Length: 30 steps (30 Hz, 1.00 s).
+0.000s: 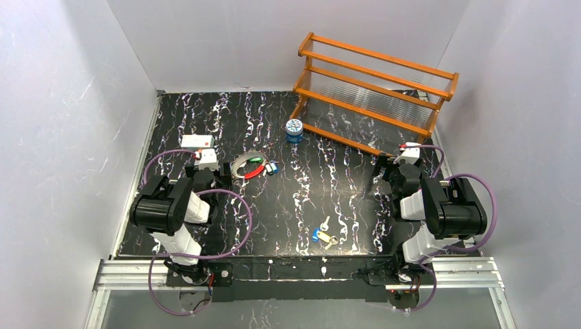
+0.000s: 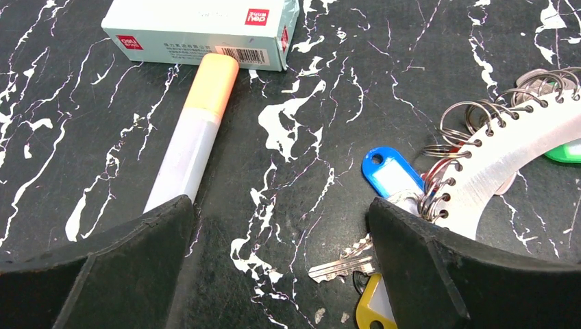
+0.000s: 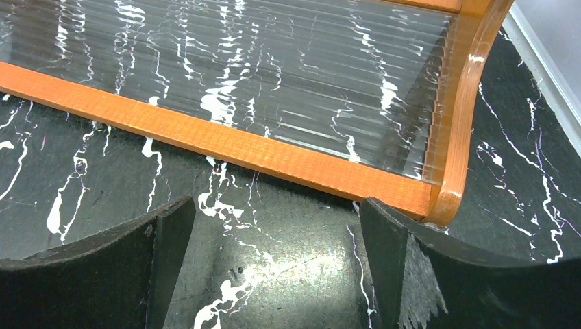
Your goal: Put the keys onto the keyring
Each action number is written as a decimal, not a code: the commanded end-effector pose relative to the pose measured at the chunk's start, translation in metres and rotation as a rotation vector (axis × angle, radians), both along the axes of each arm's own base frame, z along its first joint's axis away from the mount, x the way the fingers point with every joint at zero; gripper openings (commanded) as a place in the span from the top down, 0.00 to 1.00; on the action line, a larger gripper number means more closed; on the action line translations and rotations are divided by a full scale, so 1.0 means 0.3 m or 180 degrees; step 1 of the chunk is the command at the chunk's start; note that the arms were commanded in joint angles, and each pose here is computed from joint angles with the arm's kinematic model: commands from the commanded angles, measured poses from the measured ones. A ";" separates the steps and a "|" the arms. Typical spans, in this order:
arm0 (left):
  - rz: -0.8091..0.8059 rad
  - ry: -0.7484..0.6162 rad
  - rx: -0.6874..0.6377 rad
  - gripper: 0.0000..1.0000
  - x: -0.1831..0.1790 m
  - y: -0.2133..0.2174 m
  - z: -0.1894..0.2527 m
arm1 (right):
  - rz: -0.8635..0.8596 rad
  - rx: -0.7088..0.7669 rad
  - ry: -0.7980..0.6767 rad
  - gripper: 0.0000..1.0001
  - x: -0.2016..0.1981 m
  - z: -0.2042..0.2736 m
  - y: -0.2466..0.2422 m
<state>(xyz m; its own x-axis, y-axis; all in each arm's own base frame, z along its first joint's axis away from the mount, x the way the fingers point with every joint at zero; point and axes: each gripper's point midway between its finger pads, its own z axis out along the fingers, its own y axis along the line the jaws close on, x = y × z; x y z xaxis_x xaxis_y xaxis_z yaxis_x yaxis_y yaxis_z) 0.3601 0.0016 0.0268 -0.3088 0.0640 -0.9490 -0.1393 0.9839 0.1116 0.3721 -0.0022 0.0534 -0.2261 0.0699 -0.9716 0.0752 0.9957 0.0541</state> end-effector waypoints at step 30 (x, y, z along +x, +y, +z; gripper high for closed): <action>-0.0060 0.0628 -0.1629 0.02 0.005 -0.201 0.393 | 0.0262 -0.0040 -0.0110 0.01 0.060 0.095 0.039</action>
